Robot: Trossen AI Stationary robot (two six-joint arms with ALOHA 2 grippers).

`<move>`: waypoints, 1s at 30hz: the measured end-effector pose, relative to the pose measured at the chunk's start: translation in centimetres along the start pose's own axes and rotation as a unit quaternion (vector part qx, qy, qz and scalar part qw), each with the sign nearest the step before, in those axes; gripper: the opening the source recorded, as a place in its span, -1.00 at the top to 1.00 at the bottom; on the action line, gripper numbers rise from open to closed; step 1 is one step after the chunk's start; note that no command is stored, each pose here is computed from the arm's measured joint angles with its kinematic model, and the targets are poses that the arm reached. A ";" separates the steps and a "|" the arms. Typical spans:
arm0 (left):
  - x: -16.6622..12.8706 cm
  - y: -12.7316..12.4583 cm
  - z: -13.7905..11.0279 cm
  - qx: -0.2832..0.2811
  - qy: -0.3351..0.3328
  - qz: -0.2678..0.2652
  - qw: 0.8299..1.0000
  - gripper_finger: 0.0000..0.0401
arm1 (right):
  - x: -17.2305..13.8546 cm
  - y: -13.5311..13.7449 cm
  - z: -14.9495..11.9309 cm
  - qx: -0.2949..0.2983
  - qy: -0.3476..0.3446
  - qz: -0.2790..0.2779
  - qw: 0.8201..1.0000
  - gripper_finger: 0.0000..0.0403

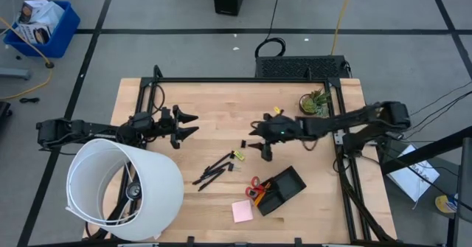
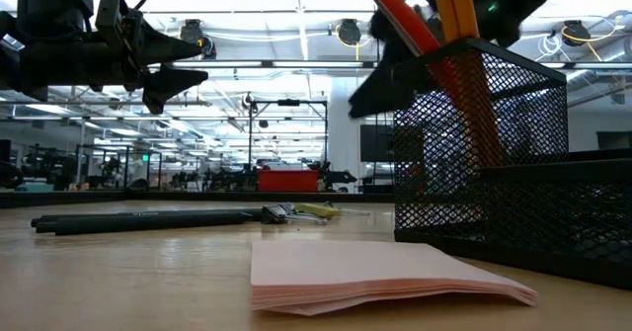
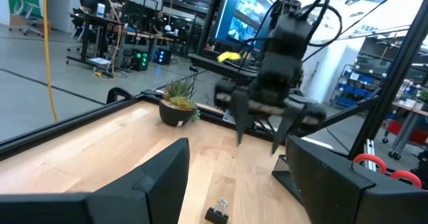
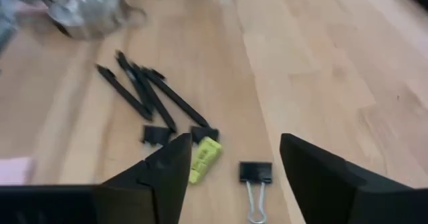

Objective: Pick and place office supplies into organizer
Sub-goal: Put the black binder clip into the black desk organizer

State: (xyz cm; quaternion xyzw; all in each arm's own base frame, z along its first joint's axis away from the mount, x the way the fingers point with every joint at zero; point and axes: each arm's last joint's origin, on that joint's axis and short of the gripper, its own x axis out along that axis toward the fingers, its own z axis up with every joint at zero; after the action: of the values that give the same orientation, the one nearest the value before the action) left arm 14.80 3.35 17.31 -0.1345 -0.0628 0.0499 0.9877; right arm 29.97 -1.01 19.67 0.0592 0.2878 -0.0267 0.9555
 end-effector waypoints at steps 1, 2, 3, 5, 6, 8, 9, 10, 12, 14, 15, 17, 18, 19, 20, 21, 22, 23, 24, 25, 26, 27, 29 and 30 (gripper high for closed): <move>0.0 0.0 0.0 0.000 0.000 0.000 1.000 -0.26 | 0.7 -0.3 -0.3 0.002 0.015 -0.003 1.000 -0.15; 0.0 0.0 0.0 0.000 0.000 0.000 1.000 -0.26 | 1.4 -0.6 -0.7 0.001 0.029 -0.001 1.000 -0.17; 0.0 0.0 0.0 0.000 0.000 0.000 1.000 -0.26 | 2.1 -0.8 -0.9 0.000 0.041 0.000 0.999 -0.18; 0.0 0.0 0.0 0.000 0.000 0.000 1.000 -0.26 | 3.2 -1.1 -1.1 -0.008 0.051 0.003 0.999 -0.19; 0.0 0.0 0.0 0.000 0.000 0.000 1.000 -0.26 | 3.6 -1.1 -1.1 -0.013 0.054 0.003 0.998 -0.19; 0.0 0.0 0.0 0.000 0.000 0.000 1.000 -0.26 | 4.3 -1.2 -1.2 -0.027 0.059 0.002 0.998 -0.17; 0.0 0.0 0.0 0.000 0.000 0.000 1.000 -0.26 | 4.7 -1.3 -1.4 -0.032 0.065 0.002 0.997 -0.16; 0.0 0.0 0.0 0.000 0.000 0.000 1.000 -0.26 | 5.1 -1.5 -1.6 -0.031 0.073 -0.001 0.997 -0.15; 0.0 0.0 0.0 0.000 0.000 0.000 1.000 -0.26 | 5.9 -1.8 -1.8 -0.029 0.083 -0.005 0.996 -0.13; 0.0 0.0 0.0 0.000 0.000 0.000 1.000 -0.26 | 6.6 -2.1 -1.9 -0.027 0.092 -0.009 0.995 -0.13; 0.0 0.0 0.0 0.000 0.000 0.000 1.000 -0.26 | 6.9 -2.2 -2.0 -0.026 0.097 -0.009 0.995 -0.13; 0.0 0.0 0.0 0.000 0.000 0.000 1.000 -0.26 | 7.5 -2.5 -2.3 -0.024 0.108 -0.011 0.994 -0.15; 0.0 0.0 0.0 0.000 0.000 0.000 1.000 -0.26 | 7.7 -2.5 -2.5 -0.024 0.117 -0.011 0.993 -0.16; 0.0 0.0 0.0 0.000 0.000 0.000 1.000 -0.26 | 7.8 -2.5 -2.5 -0.024 0.124 -0.011 0.992 -0.18; 0.0 0.0 0.0 0.000 0.000 0.000 1.000 -0.26 | 7.9 -2.5 -2.4 -0.025 0.128 -0.012 0.991 -0.19; 0.0 0.0 0.0 0.000 0.000 0.000 1.000 -0.26 | 7.9 -2.5 -2.5 -0.026 0.131 -0.013 0.991 -0.20; 0.0 0.0 0.0 0.000 0.000 0.000 1.000 -0.26 | 7.9 -2.5 -2.6 -0.028 0.134 -0.013 0.990 -0.21; 0.0 0.0 0.0 0.000 0.000 0.000 1.000 -0.26 | 8.0 -2.5 -2.7 -0.031 0.135 -0.012 0.990 -0.22; 0.0 0.0 0.0 0.000 0.000 0.000 1.000 -0.26 | 8.1 -2.5 -2.8 -0.034 0.138 -0.012 0.990 -0.22; 0.0 0.0 0.0 0.000 0.000 0.000 1.000 -0.26 | 8.1 -2.5 -2.8 -0.036 0.140 -0.012 0.989 -0.22; 0.0 0.0 0.0 0.000 0.000 0.000 1.000 -0.26 | 8.1 -2.5 -2.8 -0.036 0.136 -0.012 0.990 -0.22; 0.0 0.0 0.0 0.000 0.001 0.000 1.000 -0.26 | 8.1 -2.5 -2.6 -0.037 0.131 -0.011 0.991 -0.22; 0.0 0.0 0.0 0.000 0.000 0.000 1.000 -0.26 | 8.0 -2.5 -2.6 -0.036 0.131 -0.011 0.991 -0.21; 0.0 0.0 0.0 0.000 0.000 0.000 1.000 -0.26 | 8.0 -2.5 -2.7 -0.036 0.134 -0.012 0.990 -0.21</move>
State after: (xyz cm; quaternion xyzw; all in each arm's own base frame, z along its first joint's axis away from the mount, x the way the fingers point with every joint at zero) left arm 14.81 3.35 17.31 -0.1344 -0.0626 0.0499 0.9877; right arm 34.99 -3.26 12.78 0.0241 0.4148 -0.0194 0.9094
